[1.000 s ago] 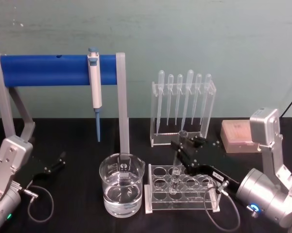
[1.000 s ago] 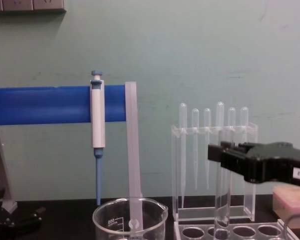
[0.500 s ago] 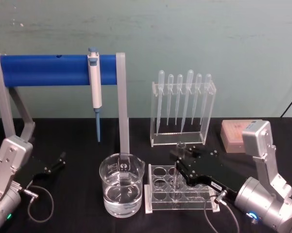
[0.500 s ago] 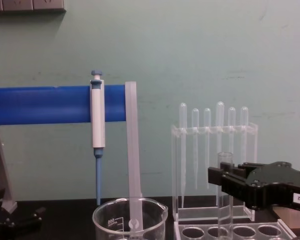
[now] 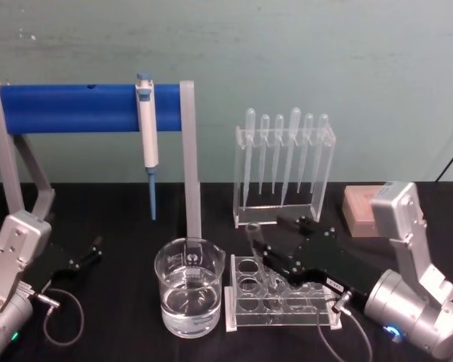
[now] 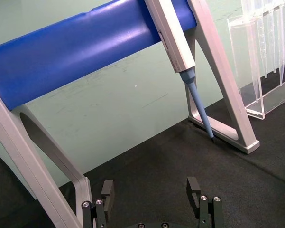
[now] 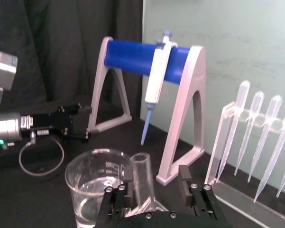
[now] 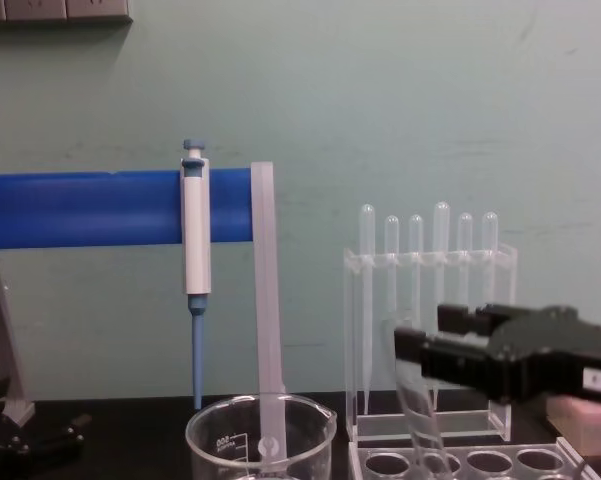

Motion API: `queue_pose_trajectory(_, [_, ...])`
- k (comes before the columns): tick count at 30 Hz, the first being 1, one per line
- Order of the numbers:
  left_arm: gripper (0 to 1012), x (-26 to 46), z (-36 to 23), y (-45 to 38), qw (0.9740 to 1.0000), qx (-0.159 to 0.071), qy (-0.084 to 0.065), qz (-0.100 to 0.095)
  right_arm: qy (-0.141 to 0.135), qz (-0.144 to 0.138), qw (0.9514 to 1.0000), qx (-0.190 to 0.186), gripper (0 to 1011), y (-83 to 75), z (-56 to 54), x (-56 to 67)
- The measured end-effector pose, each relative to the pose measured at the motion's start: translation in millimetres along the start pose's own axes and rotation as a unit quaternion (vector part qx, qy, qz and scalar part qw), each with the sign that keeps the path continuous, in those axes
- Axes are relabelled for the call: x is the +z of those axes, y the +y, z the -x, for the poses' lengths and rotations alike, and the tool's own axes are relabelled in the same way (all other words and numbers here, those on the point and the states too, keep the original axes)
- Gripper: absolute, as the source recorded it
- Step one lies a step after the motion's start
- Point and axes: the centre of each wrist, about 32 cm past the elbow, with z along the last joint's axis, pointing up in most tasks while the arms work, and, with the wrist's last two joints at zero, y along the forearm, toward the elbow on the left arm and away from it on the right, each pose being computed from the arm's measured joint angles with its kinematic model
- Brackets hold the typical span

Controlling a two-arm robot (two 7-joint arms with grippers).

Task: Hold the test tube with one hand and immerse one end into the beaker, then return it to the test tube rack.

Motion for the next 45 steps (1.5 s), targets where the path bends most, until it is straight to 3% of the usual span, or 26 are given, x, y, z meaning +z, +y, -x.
queue_pose_trajectory(6, [1000,0.0,0.0,0.0,1.0,0.0,0.0,0.0,0.001,-0.025,0.9996,-0.014,743,-6.4,-0.1,14.3])
queue_pose_trajectory(9, [1000,0.0,0.0,0.0,1.0,0.0,0.0,0.0,0.0,-0.039,0.9985,-0.038,847,-12.6,0.4,18.7])
queue_pose_trajectory(15, [1000,0.0,0.0,0.0,1.0,0.0,0.0,0.0,0.008,-0.042,0.9935,-0.106,1002,-25.7,-1.9,12.9])
queue_pose_trajectory(18, [1000,0.0,0.0,0.0,1.0,0.0,0.0,0.0,0.014,-0.034,0.9864,-0.16,1000,-33.3,-4.5,2.1])
queue_pose_trajectory(22, [1000,0.0,0.0,0.0,1.0,0.0,0.0,0.0,0.002,-0.014,0.9707,-0.24,1000,-41.0,-6.6,-18.4])
queue_pose_trajectory(28, [1000,0.0,0.0,0.0,1.0,0.0,0.0,0.0,-0.017,0.009,0.9538,-0.3,1000,-48.9,-11.0,-47.0])
queue_pose_trajectory(31, [1000,0.0,0.0,0.0,1.0,0.0,0.0,0.0,-0.017,0.014,0.9523,-0.304,1000,-51.1,-12.9,-53.1])
queue_pose_trajectory(35, [1000,0.0,0.0,0.0,1.0,0.0,0.0,0.0,-0.025,0.02,0.9564,-0.29,1000,-50.5,-15.3,-57.4])
queue_pose_trajectory(39, [1000,0.0,0.0,0.0,1.0,0.0,0.0,0.0,-0.051,0.032,0.9592,-0.276,1000,-48.3,-14.3,-56.7])
queue_pose_trajectory(45, [1000,0.0,0.0,0.0,1.0,0.0,0.0,0.0,-0.047,0.031,0.9591,-0.277,1000,-48.5,-14.5,-56.4])
